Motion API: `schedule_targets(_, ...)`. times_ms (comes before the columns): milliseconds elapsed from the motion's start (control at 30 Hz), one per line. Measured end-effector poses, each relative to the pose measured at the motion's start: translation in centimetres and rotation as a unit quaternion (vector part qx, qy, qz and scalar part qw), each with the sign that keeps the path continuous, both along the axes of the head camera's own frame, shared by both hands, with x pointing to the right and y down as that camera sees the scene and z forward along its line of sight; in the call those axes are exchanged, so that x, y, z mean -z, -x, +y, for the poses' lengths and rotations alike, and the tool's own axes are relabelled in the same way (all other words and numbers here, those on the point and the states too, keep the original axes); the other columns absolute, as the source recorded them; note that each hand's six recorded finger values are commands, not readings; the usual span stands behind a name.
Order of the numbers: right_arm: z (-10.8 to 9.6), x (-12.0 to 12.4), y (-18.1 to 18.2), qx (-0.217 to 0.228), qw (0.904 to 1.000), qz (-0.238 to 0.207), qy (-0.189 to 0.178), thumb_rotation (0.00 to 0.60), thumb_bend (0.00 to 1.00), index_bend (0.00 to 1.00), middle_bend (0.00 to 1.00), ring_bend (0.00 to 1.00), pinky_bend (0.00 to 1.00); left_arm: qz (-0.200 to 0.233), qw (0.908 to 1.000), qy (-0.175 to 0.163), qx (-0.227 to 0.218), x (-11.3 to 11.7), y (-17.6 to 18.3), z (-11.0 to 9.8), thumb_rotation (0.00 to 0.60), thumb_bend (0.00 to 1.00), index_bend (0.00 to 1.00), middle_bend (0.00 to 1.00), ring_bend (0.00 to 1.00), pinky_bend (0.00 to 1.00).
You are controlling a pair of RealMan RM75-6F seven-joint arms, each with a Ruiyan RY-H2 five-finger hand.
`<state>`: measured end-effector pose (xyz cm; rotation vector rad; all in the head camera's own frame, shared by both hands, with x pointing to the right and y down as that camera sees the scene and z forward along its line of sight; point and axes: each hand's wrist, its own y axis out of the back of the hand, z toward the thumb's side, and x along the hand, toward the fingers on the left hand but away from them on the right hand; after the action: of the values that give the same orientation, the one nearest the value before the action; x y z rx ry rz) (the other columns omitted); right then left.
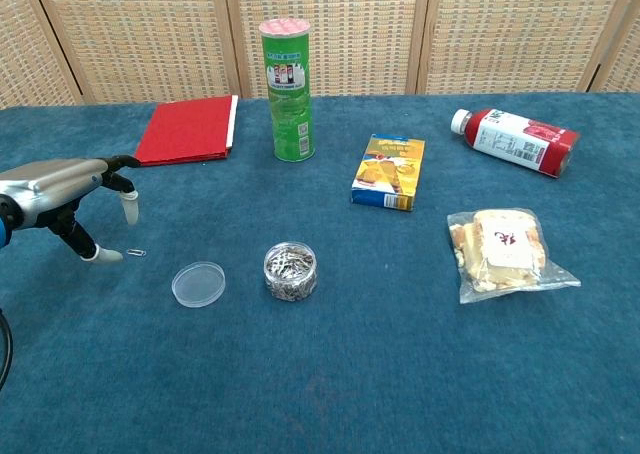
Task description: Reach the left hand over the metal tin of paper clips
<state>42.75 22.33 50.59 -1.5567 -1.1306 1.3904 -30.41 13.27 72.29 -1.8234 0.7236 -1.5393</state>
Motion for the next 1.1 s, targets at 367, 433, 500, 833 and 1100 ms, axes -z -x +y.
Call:
schedule_targets(367,0.0,-0.1,0.0,0.000,1.0000,0.000,0.004,0.600,0.00,0.00,0.00,0.00,0.00,-0.006,0.9998,0.021,0.002,-0.8,-0.1,-0.1,0.600,0.36,0.47,0.00,0.00,0.00)
schedule_targets(433,0.0,-0.1,0.0,0.000,1.0000,-0.001,0.004,0.600,0.00,0.00,0.00,0.00,0.00,-0.008,0.9997,0.024,0.001,-0.9,-0.1,0.0,0.600,0.38,0.47,0.00,0.00,0.00)
schedule_targets(500,0.0,-0.1,0.0,0.000,1.0000,-0.001,0.004,0.600,0.00,0.00,0.00,0.00,0.00,-0.009,0.9996,0.026,0.001,-1.0,-0.1,0.0,0.600,0.39,0.47,0.00,0.00,0.00)
schedule_targets(833,-0.1,-0.1,-0.1,-0.002,1.0000,-0.004,0.005,0.600,0.00,0.00,0.00,0.00,0.00,-0.006,0.9995,0.030,0.006,-1.7,0.0,0.2,0.600,0.41,0.49,0.00,0.00,0.00)
schedule_targets(1100,-0.1,-0.2,-0.1,-0.002,1.0000,-0.003,0.006,0.600,0.00,0.00,0.00,0.00,0.00,-0.011,0.9994,0.031,0.002,-2.4,-0.1,0.4,0.600,0.41,0.49,0.00,0.00,0.00)
